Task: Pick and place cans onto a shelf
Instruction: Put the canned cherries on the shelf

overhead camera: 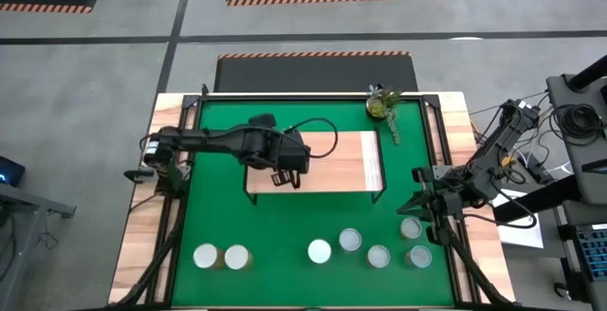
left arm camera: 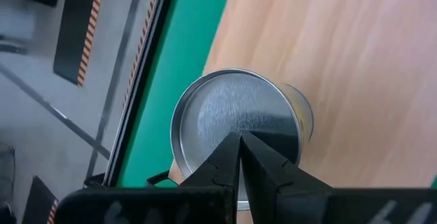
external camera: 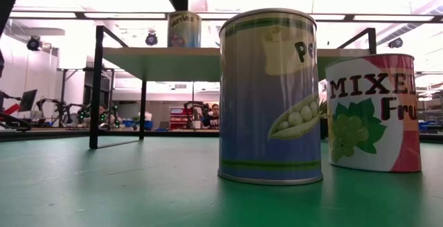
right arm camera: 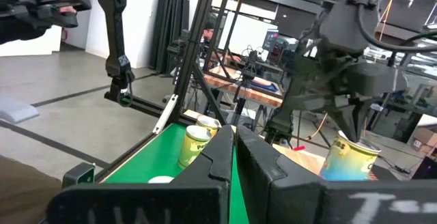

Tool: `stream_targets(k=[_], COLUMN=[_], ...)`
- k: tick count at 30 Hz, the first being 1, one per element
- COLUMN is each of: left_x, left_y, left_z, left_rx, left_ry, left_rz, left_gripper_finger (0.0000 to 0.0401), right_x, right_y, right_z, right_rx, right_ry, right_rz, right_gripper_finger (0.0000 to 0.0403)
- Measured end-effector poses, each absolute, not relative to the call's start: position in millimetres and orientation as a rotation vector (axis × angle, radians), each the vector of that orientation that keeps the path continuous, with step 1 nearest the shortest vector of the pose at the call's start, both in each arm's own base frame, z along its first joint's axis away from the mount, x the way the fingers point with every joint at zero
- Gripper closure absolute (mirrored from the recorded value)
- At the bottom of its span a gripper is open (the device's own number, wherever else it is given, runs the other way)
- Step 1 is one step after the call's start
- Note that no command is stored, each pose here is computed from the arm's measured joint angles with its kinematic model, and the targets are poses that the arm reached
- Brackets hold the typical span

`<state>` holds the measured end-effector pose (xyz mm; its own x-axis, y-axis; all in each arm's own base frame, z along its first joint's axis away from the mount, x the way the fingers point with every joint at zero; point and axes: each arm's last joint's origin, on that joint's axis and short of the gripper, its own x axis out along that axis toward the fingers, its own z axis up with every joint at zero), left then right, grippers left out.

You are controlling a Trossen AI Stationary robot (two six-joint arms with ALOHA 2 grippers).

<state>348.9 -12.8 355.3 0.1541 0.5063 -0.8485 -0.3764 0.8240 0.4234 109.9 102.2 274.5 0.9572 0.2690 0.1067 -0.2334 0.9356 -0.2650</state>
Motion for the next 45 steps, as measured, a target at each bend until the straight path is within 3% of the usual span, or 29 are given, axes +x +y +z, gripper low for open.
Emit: stream_targets(k=[20, 26, 31, 45], left_x=[341.2, 346.0, 362.0, 383.1], left_y=[-3.0, -4.1, -9.1, -12.6], left_z=[367.0, 396.1, 404.6, 346.5], left_rx=[0.062, 0.015, -0.099, -0.087], left_ry=[1.237, 1.066, 0.932, 1.184], left_rz=[0.650, 0.624, 0.466, 0.563], left_gripper_finger=[0.0401, 0.0401, 0.0401, 0.0401], right_x=[109.9, 109.9, 109.8, 109.9], right_y=[102.2, 102.2, 102.1, 102.2], right_z=[274.5, 274.6, 274.6, 274.3], right_rx=[-0.251, -0.253, -0.253, -0.253], right_ry=[-0.142, -0.143, -0.144, -0.141], right_rz=[0.258, 0.258, 0.257, 0.258], right_gripper_finger=[0.0394, 0.0394, 0.0394, 0.0394])
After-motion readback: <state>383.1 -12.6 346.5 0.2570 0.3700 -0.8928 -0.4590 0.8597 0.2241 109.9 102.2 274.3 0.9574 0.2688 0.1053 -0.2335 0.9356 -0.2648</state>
